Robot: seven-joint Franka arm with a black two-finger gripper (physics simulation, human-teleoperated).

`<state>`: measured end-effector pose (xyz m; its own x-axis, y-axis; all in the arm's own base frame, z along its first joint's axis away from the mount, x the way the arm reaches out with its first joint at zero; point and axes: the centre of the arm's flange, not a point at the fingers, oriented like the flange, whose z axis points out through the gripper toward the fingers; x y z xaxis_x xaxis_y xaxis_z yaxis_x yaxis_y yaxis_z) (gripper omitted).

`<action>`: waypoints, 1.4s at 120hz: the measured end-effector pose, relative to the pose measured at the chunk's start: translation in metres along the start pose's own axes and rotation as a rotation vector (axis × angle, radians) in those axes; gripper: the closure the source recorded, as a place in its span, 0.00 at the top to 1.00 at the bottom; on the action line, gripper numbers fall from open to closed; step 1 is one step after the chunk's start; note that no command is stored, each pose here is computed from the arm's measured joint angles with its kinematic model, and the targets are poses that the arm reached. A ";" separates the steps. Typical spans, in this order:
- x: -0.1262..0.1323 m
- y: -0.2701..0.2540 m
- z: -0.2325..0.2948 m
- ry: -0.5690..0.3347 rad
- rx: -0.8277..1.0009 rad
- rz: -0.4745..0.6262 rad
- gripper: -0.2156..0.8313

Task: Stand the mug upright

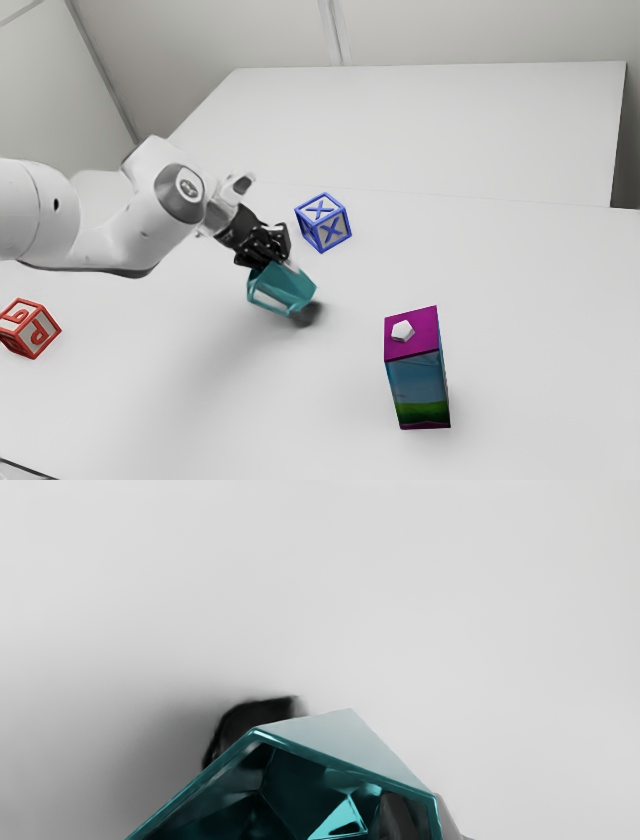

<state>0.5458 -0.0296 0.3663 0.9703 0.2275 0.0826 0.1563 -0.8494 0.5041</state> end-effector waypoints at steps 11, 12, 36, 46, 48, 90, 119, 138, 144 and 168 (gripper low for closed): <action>0.005 -0.004 -0.014 0.022 0.112 0.093 0.07; 0.006 -0.004 -0.015 0.023 0.121 0.100 0.07; 0.013 -0.013 -0.025 0.057 0.275 0.207 0.07; 0.015 -0.014 -0.026 0.063 0.309 0.230 0.07; 0.015 -0.014 -0.026 0.063 0.314 0.233 0.07; 0.012 -0.028 -0.028 -0.002 0.413 0.249 0.07; -0.002 -0.035 -0.020 -0.107 0.465 0.200 0.07; -0.008 -0.036 -0.014 -0.159 0.521 0.189 0.07; -0.009 -0.036 -0.011 -0.169 0.535 0.184 0.07; -0.010 -0.041 -0.004 -0.194 0.595 0.171 0.07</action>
<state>0.5286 0.0052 0.3485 0.9976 0.0226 -0.0655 0.0180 -0.9974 -0.0693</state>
